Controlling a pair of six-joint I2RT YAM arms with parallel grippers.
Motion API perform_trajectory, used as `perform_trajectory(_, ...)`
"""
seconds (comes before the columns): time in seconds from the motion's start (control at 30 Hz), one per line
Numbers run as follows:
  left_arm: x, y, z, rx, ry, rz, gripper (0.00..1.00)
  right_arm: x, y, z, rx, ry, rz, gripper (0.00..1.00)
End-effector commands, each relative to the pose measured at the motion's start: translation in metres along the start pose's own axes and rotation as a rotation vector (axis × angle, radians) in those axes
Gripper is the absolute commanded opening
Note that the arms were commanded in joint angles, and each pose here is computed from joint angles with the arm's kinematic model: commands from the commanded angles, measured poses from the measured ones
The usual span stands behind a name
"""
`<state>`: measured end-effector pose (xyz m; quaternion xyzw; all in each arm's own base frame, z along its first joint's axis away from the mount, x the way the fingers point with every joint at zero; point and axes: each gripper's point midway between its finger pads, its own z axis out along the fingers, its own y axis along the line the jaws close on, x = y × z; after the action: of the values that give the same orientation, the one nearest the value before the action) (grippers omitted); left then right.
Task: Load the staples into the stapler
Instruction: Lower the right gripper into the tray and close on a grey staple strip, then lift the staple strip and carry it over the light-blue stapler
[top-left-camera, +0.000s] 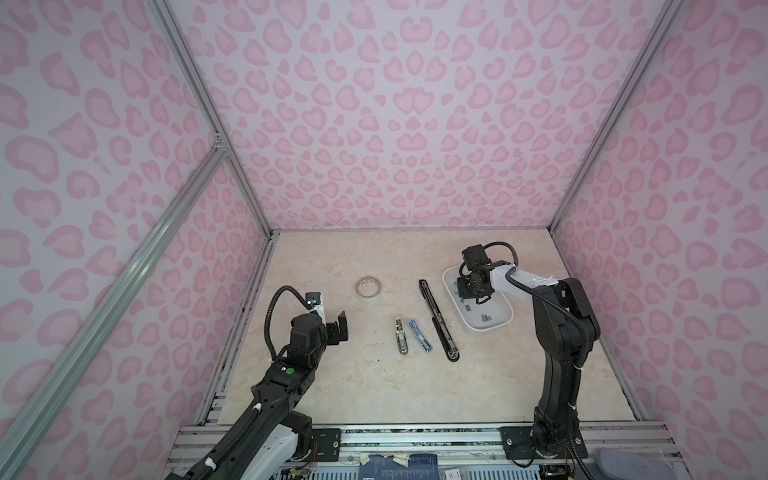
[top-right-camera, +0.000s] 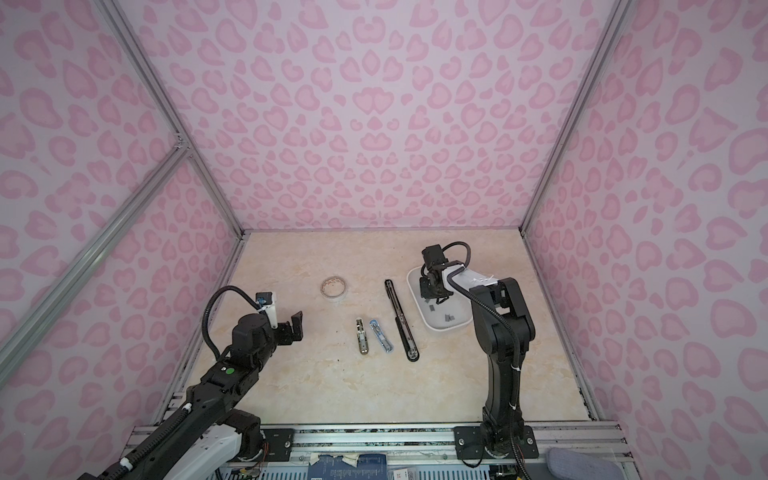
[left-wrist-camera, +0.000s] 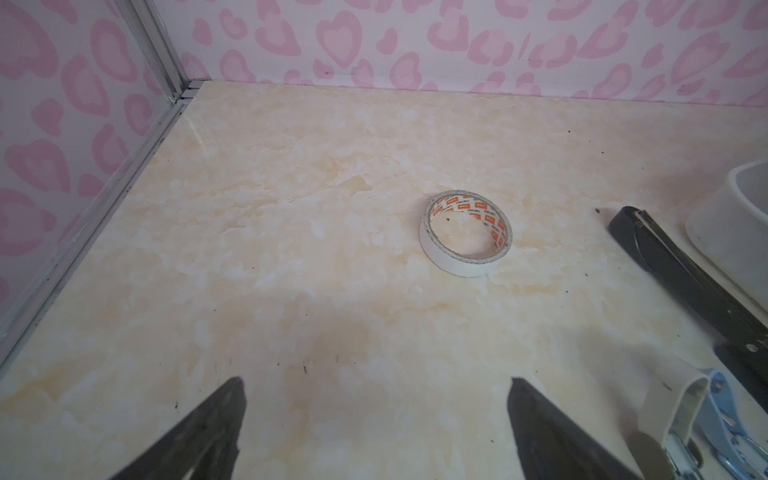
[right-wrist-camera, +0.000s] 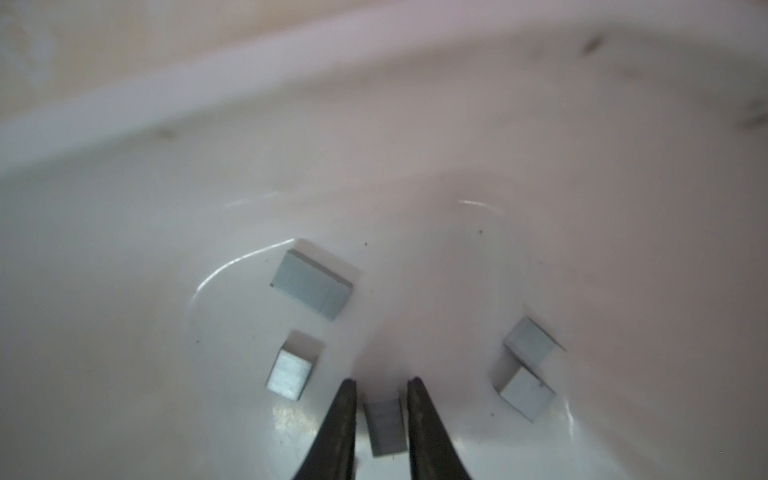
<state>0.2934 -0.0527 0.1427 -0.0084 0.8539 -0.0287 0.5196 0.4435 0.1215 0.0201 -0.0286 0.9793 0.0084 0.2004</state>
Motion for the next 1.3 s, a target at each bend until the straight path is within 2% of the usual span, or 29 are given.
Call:
perform_trajectory(0.0, -0.011, -0.002, -0.002, 0.012, -0.033, -0.011, 0.99, 0.019, -0.005, 0.003, 0.025, 0.067, -0.012, 0.23)
perform_trajectory(0.3, -0.011, -0.003, -0.002, 0.013, -0.032, -0.011, 0.99, 0.021, -0.003, 0.007, 0.016, 0.074, -0.011, 0.15)
perform_trajectory(0.7, -0.017, -0.009, -0.006, 0.051, -0.047, -0.045, 0.99, 0.012, -0.001, -0.002, 0.003, 0.041, -0.007, 0.14)
perform_trajectory(0.87, -0.03, -0.02, -0.012, 0.111, -0.05, -0.061, 0.99, 0.0, -0.001, -0.023, 0.0, -0.01, -0.006, 0.14)
perform_trajectory(1.0, -0.035, -0.037, -0.026, 0.223, -0.05, -0.099, 0.97, -0.008, -0.002, -0.048, 0.003, -0.056, -0.008, 0.13)
perform_trajectory(1.17, -0.042, -0.049, -0.037, 0.298, -0.018, -0.234, 0.97, -0.008, 0.009, -0.085, 0.019, -0.131, -0.053, 0.13)
perform_trajectory(1.27, -0.041, -0.057, -0.039, 0.334, 0.049, -0.305, 0.97, -0.005, 0.031, -0.111, -0.029, -0.193, -0.098, 0.13)
